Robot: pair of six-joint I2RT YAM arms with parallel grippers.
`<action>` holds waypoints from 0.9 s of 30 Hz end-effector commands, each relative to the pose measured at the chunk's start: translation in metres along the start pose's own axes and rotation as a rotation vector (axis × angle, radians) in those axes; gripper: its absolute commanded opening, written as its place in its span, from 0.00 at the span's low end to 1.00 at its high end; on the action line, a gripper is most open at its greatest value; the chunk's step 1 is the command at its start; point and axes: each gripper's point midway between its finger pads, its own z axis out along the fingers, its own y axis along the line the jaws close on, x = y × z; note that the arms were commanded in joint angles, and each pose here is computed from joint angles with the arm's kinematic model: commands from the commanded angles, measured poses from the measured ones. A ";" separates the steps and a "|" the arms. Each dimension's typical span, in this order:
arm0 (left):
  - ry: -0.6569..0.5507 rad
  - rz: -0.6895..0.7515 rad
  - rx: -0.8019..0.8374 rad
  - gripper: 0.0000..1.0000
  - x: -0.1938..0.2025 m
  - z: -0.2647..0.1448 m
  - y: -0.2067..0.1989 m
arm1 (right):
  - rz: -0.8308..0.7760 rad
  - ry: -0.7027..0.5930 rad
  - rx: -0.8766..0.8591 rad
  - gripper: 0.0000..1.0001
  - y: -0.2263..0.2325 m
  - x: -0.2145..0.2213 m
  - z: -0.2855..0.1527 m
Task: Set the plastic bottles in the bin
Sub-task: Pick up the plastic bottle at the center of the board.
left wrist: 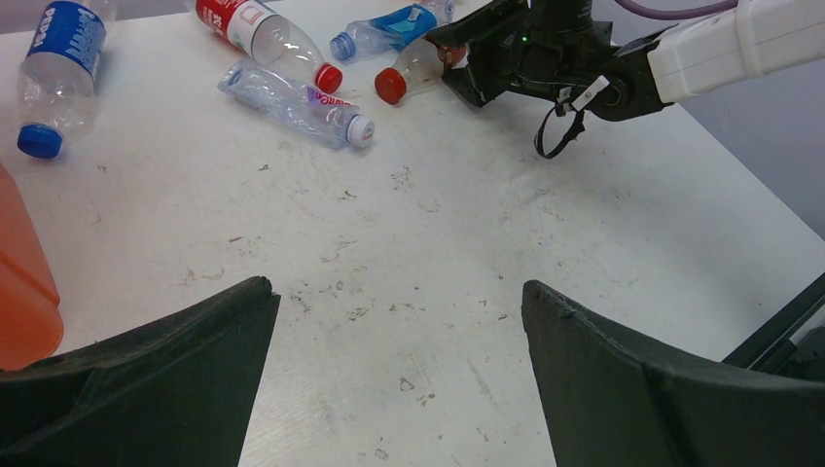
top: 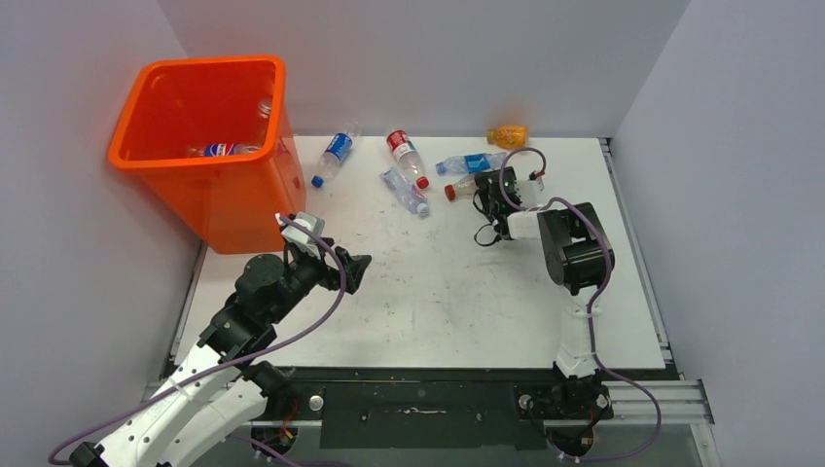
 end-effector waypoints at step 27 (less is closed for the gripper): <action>-0.228 -0.173 -0.023 0.96 -0.044 -0.014 0.000 | -0.311 0.189 -0.702 0.05 0.063 0.027 -0.301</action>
